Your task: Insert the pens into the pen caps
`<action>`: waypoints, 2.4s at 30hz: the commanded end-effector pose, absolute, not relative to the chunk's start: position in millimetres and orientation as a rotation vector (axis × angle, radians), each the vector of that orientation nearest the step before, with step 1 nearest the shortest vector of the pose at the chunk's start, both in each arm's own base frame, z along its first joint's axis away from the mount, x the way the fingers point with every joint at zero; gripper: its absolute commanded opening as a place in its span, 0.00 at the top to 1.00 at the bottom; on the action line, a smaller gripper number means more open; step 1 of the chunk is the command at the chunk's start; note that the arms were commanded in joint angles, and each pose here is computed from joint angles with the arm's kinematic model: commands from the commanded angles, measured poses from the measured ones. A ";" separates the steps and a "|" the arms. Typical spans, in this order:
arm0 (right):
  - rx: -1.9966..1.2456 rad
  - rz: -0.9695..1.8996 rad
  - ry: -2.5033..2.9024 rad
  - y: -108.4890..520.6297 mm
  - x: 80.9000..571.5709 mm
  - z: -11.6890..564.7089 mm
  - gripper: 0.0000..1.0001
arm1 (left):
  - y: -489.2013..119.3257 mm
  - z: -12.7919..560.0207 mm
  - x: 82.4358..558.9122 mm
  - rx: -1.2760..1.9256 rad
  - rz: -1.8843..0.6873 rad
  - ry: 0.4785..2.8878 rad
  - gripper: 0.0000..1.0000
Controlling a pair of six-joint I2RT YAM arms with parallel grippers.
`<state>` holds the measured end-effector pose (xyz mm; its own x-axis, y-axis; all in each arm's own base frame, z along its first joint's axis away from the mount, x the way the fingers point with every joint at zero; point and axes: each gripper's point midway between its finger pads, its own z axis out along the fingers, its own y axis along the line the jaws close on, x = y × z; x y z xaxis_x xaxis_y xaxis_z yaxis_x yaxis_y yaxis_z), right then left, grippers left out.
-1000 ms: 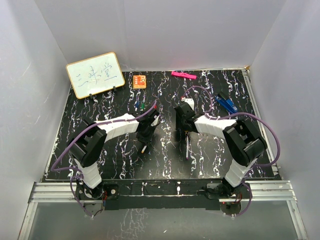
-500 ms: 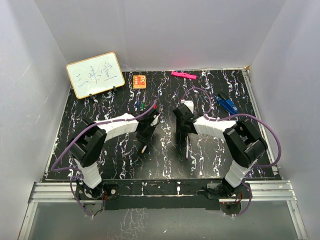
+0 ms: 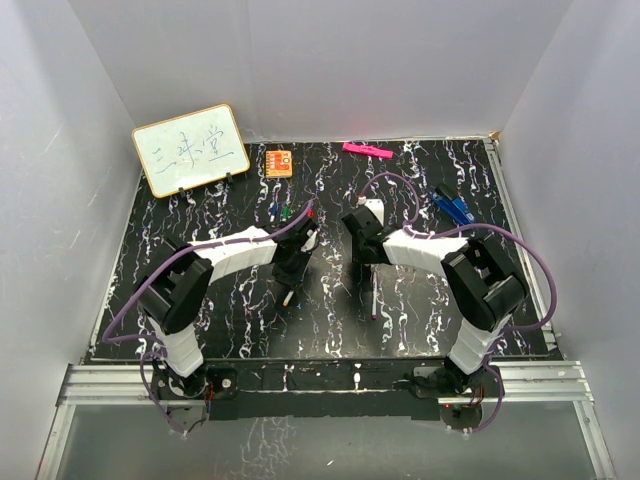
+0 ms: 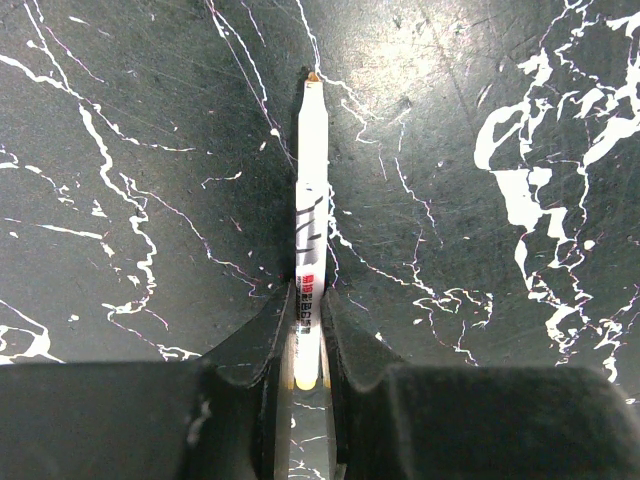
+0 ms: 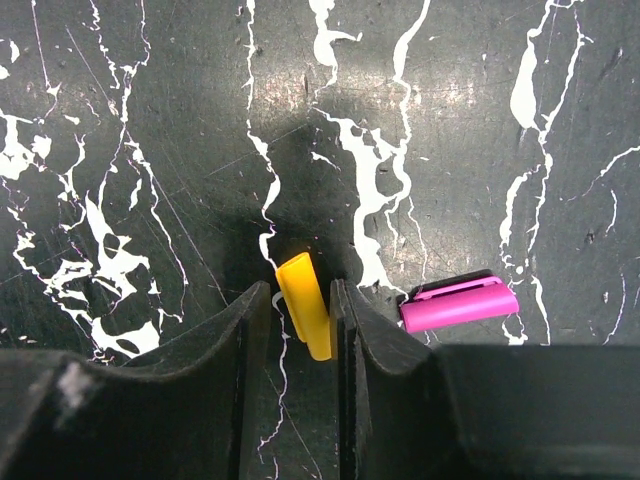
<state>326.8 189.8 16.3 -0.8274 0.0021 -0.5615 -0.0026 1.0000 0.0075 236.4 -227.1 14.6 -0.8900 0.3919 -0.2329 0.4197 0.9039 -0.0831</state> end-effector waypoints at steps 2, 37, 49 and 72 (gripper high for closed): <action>-0.082 -0.186 2.867 151.1 247.6 -48.5 0.78 | -226.4 21.6 237.5 0.599 -0.220 2.835 1.00; 0.143 0.242 2.074 206.8 381.3 170.9 1.00 | -252.5 134.7 284.7 0.541 -0.427 2.369 1.00; 0.122 0.628 1.538 197.0 343.9 293.5 1.00 | -307.9 197.7 280.5 0.593 -0.849 1.998 1.00; 0.124 0.902 1.354 213.6 319.6 314.1 1.00 | -357.4 222.3 244.8 0.684 -1.164 1.822 1.00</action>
